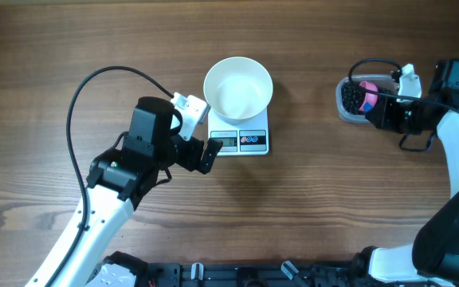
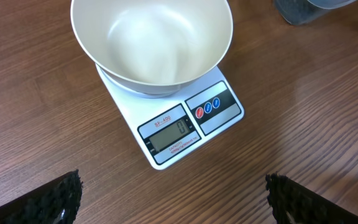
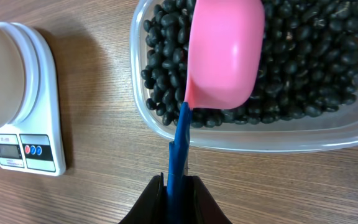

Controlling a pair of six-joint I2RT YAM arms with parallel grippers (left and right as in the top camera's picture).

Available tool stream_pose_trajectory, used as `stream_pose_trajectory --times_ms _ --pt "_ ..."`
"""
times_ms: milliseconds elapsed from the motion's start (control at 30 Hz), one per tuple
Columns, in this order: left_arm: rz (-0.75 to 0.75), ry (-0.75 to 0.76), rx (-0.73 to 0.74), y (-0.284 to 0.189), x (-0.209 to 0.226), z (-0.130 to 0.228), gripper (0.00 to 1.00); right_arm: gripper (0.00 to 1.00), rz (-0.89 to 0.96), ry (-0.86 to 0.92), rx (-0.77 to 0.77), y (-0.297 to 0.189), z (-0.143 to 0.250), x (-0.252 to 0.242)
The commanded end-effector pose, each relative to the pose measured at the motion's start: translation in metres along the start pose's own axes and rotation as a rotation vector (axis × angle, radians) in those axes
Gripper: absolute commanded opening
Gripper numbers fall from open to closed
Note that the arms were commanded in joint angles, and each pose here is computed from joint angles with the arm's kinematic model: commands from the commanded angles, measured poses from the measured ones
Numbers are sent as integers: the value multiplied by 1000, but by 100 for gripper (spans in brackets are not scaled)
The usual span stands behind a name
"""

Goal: Scoop item into bowl and weigh 150g on scale
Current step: 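Drag the scoop through the black beans with the right gripper to fill it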

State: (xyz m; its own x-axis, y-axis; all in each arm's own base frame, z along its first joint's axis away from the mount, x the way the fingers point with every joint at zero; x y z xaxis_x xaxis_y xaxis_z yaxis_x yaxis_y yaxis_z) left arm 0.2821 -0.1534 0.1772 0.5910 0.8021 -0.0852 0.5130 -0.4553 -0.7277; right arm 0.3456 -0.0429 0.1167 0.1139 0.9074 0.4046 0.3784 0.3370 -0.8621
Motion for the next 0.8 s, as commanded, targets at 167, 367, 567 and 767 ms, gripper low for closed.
stream_pose_trajectory --times_ms 167,367,567,767 --pt "12 14 12 3 -2 3 100 4 -132 65 -7 0 1 -1" --pt "13 14 13 3 -2 3 100 4 -155 83 17 8 8 -2" --pt "13 14 13 3 -2 3 100 4 -156 97 9 7 7 -5" --pt "13 14 13 3 -2 3 100 4 -182 101 5 10 9 -3"
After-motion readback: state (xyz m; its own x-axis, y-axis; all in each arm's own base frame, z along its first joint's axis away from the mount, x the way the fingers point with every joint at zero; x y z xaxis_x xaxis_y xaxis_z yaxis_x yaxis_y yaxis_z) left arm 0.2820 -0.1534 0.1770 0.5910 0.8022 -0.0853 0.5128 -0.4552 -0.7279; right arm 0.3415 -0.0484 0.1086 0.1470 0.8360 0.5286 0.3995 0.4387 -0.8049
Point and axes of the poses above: each gripper's point midway between its finger pads, its own y axis out along the fingers, its own x axis along the line the jaws close on, z = x × y, the point moved 1 cm from there along -y, back along the fingers, and after that the axes turned 5 degrees about y, right-handed, at the moved point
